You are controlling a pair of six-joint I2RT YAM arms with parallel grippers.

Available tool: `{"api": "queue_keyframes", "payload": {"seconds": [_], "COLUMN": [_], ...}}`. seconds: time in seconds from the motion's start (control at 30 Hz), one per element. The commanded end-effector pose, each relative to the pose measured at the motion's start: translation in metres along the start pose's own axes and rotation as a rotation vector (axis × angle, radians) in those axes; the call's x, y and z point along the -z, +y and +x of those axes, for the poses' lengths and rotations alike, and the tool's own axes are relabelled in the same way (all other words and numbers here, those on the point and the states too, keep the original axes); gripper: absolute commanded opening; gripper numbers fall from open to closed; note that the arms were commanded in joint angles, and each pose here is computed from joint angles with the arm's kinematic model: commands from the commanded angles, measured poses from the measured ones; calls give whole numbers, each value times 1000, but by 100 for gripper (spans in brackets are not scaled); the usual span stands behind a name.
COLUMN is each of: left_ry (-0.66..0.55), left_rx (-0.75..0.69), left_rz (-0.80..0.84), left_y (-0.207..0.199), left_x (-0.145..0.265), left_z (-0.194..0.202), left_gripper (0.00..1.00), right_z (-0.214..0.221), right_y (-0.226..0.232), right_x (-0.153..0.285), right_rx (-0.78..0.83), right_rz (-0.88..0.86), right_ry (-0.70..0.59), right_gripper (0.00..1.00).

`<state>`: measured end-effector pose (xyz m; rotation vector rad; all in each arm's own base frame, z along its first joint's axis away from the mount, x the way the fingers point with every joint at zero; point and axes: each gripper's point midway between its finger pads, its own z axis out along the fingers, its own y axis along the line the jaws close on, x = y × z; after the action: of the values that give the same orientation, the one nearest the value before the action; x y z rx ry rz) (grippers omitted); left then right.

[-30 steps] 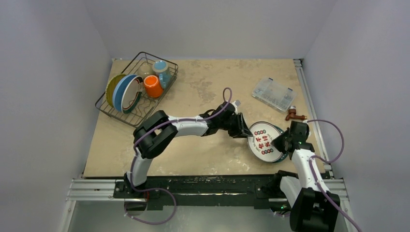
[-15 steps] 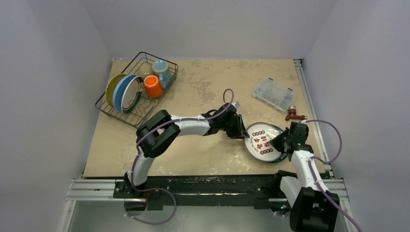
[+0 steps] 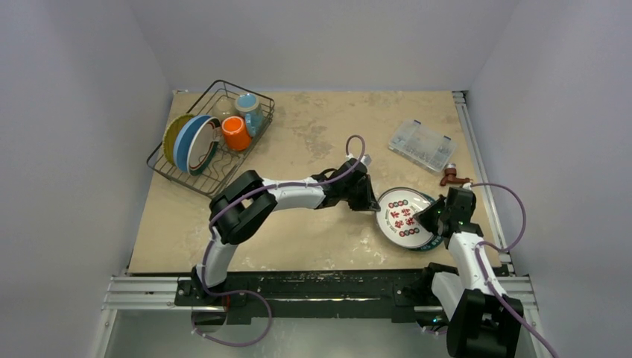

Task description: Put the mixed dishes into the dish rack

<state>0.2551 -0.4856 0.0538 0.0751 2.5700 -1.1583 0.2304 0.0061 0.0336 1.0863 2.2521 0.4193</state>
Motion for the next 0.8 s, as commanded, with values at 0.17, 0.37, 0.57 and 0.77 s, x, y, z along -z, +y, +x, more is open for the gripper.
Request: {"api": "queue_keyframes", "payload": {"seconds": [0.17,0.37,0.57,0.77], "left_ry": [-112,-156,-72,-45], "left_rx": [-235,-356,-307,-237], "left_rz": [116,99,123,112], "left_y": [-74,-83,-72,-57], "left_x": [68,103,106,90], "left_z": [-38,-48,-40,-36], "left_gripper": [0,0,0,0], "right_z": [-43,-65,-47,-39], "right_y": [40,68,59,39], "right_x": [45,78,55,30], "right_rx": [84,172,160,111], "right_rz": [-109,-198,-157,-66], "right_ry": [-174,-278,-150,-100], "right_gripper": [25,53,53,52]}}
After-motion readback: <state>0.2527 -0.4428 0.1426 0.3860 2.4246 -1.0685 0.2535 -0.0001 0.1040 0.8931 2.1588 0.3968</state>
